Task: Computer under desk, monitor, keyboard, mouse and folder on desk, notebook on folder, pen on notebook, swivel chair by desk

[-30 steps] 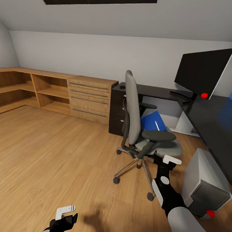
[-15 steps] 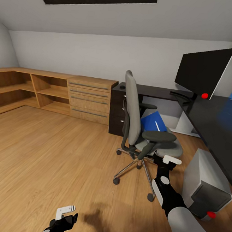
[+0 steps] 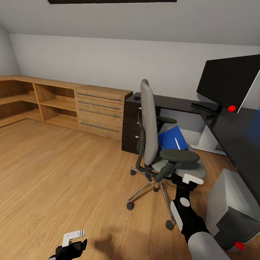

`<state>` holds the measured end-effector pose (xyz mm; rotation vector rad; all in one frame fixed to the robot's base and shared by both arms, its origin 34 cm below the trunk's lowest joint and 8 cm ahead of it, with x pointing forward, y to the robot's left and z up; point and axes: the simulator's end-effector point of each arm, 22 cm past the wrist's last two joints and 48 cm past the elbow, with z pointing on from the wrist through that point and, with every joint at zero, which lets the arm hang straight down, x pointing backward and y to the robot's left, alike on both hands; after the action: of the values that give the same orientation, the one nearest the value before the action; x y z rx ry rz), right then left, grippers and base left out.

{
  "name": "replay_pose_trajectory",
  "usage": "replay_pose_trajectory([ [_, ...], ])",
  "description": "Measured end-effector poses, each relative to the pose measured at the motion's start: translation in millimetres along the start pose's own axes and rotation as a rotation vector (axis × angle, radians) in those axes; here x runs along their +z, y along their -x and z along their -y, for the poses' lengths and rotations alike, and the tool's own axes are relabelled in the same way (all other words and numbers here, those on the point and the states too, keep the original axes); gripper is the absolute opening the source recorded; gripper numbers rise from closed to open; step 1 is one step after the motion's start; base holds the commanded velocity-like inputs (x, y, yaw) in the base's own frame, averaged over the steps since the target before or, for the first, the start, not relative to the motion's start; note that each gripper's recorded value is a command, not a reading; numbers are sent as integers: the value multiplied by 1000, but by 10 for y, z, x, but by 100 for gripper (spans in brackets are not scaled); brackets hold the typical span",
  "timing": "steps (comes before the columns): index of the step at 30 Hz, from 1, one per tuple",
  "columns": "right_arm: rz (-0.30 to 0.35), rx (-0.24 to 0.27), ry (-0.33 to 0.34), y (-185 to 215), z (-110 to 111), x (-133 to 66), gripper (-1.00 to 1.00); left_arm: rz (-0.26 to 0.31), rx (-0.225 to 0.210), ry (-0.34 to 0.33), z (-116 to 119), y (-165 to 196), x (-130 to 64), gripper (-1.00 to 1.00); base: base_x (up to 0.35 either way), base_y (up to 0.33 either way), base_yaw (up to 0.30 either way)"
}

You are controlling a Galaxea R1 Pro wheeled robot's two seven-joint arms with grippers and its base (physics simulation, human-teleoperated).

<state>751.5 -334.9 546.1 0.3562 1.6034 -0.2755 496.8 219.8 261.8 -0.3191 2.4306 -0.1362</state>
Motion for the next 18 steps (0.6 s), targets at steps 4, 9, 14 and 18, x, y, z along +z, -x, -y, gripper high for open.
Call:
replay_pose_trajectory([
  [4, -1, 1, -1, -3, 0, -2, 100, 0, 0, 0, 0, 0, 0, 100, 6, 0, 0],
  [9, -1, 2, 1, -5, -14, -6, 100, 0, 0, 0, 0, 0, 0, 100, 1, 0, 14],
  [14, -2, 3, 1, -8, -23, -11, 100, 0, 0, 0, 0, -1, 0, 100, 0, 0, 124],
  [18, -2, 3, 1, -7, -25, -10, 100, 0, 0, 0, -1, -2, 0, 100, 0, 0, 156],
])
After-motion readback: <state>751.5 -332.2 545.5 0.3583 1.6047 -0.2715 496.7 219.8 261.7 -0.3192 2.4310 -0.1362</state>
